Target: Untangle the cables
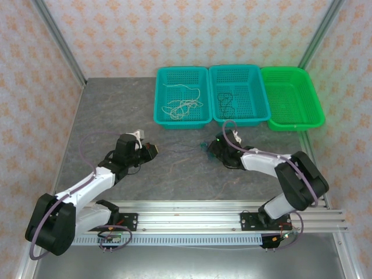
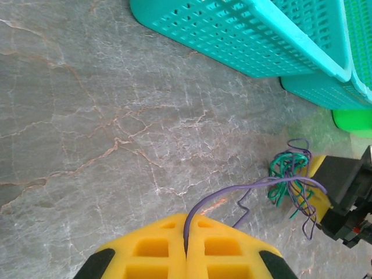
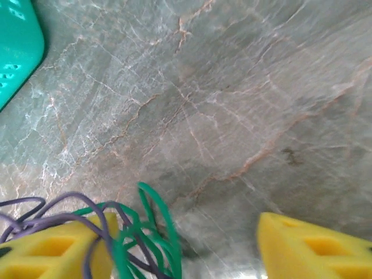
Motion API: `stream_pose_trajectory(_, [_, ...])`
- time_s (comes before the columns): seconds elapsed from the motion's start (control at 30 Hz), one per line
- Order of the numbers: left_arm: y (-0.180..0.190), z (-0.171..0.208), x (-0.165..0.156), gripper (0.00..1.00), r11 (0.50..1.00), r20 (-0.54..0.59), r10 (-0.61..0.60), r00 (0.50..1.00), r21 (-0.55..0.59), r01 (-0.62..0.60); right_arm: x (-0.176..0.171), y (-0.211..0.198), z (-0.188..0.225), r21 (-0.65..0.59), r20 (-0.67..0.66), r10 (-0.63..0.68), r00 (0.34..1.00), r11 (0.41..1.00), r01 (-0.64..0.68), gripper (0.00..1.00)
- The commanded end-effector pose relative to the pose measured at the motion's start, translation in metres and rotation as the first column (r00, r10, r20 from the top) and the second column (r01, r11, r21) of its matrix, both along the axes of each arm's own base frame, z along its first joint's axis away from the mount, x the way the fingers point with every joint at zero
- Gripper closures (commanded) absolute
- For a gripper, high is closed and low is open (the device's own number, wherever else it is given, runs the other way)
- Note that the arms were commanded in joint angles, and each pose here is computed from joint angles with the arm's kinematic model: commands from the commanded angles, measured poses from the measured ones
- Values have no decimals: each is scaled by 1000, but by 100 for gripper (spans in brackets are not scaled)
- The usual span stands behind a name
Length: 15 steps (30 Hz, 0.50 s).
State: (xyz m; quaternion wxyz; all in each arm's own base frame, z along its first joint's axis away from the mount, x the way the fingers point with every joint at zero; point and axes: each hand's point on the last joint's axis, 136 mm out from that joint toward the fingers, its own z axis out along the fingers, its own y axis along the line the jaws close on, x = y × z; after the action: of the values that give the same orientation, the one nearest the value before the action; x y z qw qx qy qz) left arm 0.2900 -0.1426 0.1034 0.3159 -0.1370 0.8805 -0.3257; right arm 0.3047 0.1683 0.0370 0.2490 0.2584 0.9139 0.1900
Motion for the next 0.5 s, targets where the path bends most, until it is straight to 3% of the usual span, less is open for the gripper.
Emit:
stream_pose_trajectory(0.0, [0, 11, 3, 100, 1000, 46, -24, 999, 6, 24, -13, -17, 18, -129, 61, 48, 997, 991, -40, 21])
stream_pose_trajectory(0.03, [-1, 13, 3, 100, 1000, 53, -25, 998, 4, 25, -12, -8, 35, -134, 119, 96, 988, 988, -79, 17])
stream_pose_trajectory(0.2, [-2, 15, 4, 100, 1000, 63, -31, 998, -5, 31, -7, 21, 76, -218, 252, 217, 943, 962, -163, 16])
stream_pose_trajectory(0.37, [1, 15, 1, 100, 1000, 57, -15, 998, 2, 15, 11, 43, 63, -430, 180, 346, 921, 869, -243, 15])
stream_pose_trajectory(0.47, [9, 18, -3, 100, 999, 57, 10, 998, 32, -12, 20, 40, 46, -496, 97, 282, 954, 845, -199, 17])
